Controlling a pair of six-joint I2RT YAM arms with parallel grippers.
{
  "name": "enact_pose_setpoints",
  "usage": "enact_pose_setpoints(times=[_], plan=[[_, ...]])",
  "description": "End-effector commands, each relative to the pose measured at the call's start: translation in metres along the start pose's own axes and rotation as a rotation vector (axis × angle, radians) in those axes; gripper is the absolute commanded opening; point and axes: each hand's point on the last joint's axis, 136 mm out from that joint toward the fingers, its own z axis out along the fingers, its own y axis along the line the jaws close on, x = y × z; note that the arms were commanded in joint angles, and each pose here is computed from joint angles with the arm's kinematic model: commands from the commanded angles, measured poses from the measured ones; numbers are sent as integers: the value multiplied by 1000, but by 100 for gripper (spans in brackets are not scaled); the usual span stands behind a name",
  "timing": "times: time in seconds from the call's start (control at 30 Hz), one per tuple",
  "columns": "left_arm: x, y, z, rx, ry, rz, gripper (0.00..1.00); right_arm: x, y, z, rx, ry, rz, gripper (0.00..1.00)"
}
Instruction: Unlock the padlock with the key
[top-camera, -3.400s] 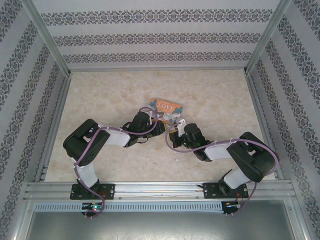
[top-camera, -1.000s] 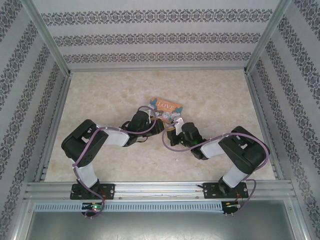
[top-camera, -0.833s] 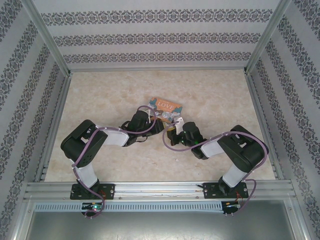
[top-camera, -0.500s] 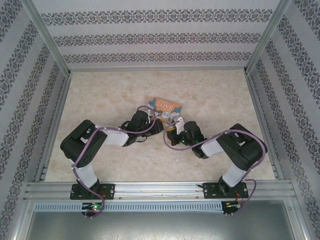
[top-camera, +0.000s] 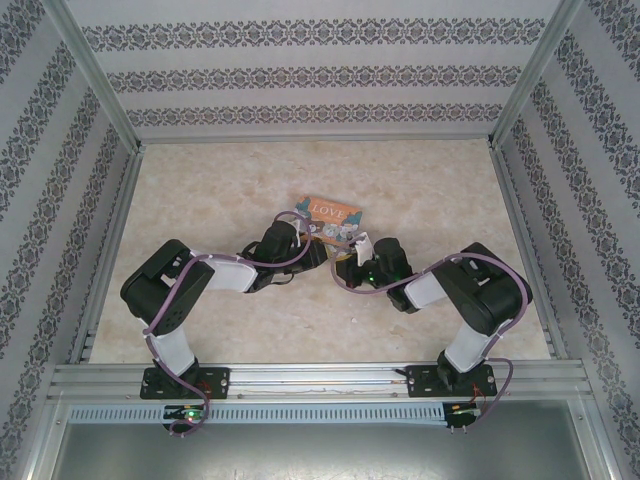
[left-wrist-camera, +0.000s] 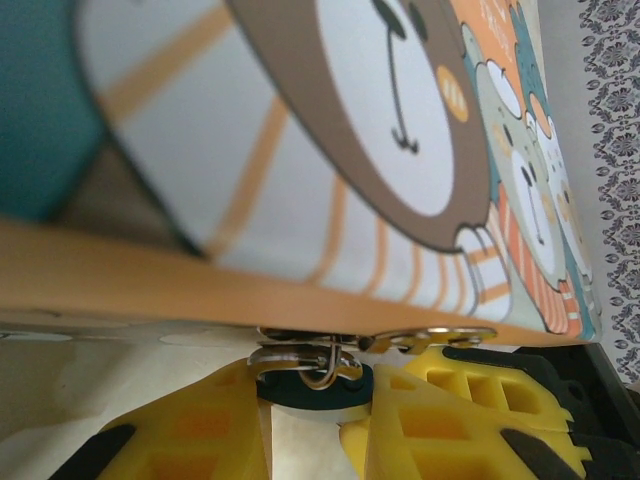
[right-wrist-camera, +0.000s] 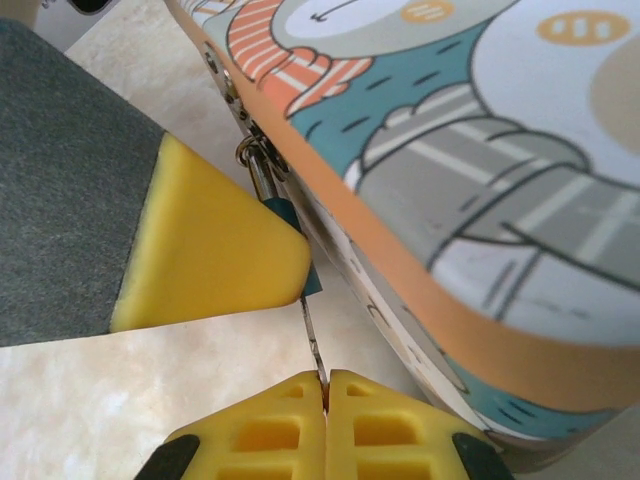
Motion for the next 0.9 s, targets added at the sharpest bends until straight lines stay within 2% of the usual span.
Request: enact_pose_setpoints(times=[0.0, 0.87], plan=[[7, -26, -4, 87, 44, 42, 23, -34, 20, 2, -108, -95, -37, 0], [-2, -22, -1, 64, 25, 43, 23, -16, 26, -4, -119, -38, -23, 0]])
